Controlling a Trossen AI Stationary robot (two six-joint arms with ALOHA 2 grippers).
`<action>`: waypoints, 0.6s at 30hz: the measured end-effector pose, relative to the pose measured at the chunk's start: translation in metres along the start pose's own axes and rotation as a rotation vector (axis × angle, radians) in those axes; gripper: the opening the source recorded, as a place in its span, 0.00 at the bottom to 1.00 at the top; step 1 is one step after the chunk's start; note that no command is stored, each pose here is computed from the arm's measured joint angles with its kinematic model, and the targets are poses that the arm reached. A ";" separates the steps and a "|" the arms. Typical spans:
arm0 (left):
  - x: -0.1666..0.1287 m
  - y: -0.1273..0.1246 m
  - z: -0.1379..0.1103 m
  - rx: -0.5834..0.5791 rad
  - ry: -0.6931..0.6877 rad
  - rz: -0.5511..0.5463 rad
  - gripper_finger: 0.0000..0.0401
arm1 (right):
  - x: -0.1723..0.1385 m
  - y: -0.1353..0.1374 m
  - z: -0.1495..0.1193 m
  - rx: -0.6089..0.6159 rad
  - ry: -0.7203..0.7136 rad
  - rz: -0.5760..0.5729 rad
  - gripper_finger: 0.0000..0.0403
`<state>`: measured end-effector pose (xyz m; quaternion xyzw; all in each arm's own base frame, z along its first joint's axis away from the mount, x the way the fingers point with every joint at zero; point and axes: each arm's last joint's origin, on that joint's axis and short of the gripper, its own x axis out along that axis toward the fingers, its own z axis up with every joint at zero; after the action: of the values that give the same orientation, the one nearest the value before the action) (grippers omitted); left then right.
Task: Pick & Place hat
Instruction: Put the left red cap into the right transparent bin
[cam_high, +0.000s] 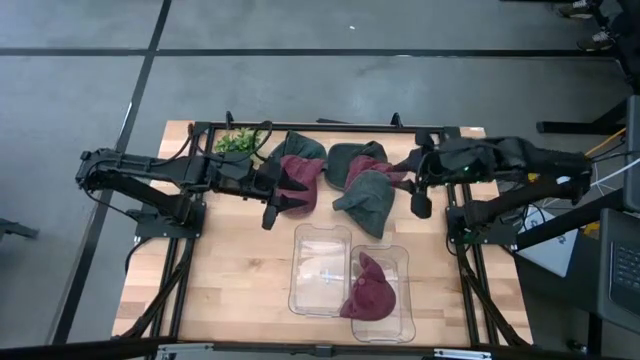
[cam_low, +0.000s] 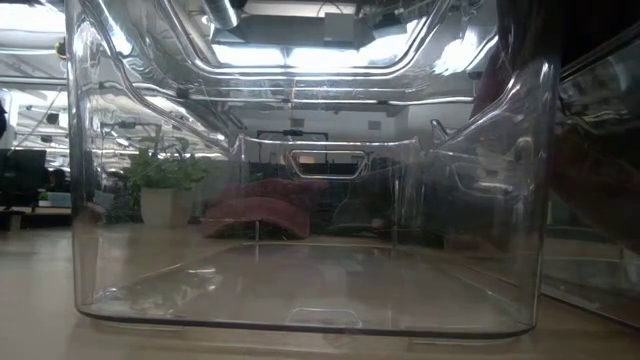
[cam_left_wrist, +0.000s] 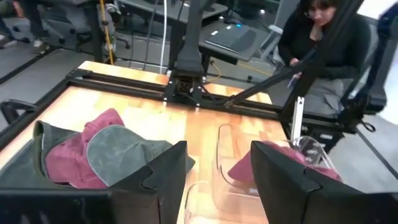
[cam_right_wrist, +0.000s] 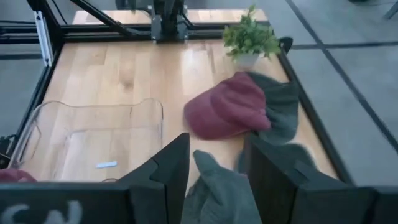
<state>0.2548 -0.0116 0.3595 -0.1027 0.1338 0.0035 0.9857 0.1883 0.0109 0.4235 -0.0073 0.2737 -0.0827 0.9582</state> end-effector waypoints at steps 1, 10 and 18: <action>0.000 0.003 0.000 0.004 0.006 -0.003 0.43 | 0.004 0.000 -0.008 0.013 -0.004 -0.006 0.37; -0.005 0.045 -0.009 0.029 0.163 0.126 0.43 | 0.029 -0.005 -0.075 0.209 -0.076 -0.198 0.37; -0.018 0.086 -0.019 0.029 0.318 0.284 0.43 | 0.042 -0.008 -0.105 0.343 -0.181 -0.297 0.37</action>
<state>0.2293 0.0689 0.3289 -0.0679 0.3010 0.1242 0.9431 0.1668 -0.0003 0.3129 0.1080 0.1647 -0.2668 0.9434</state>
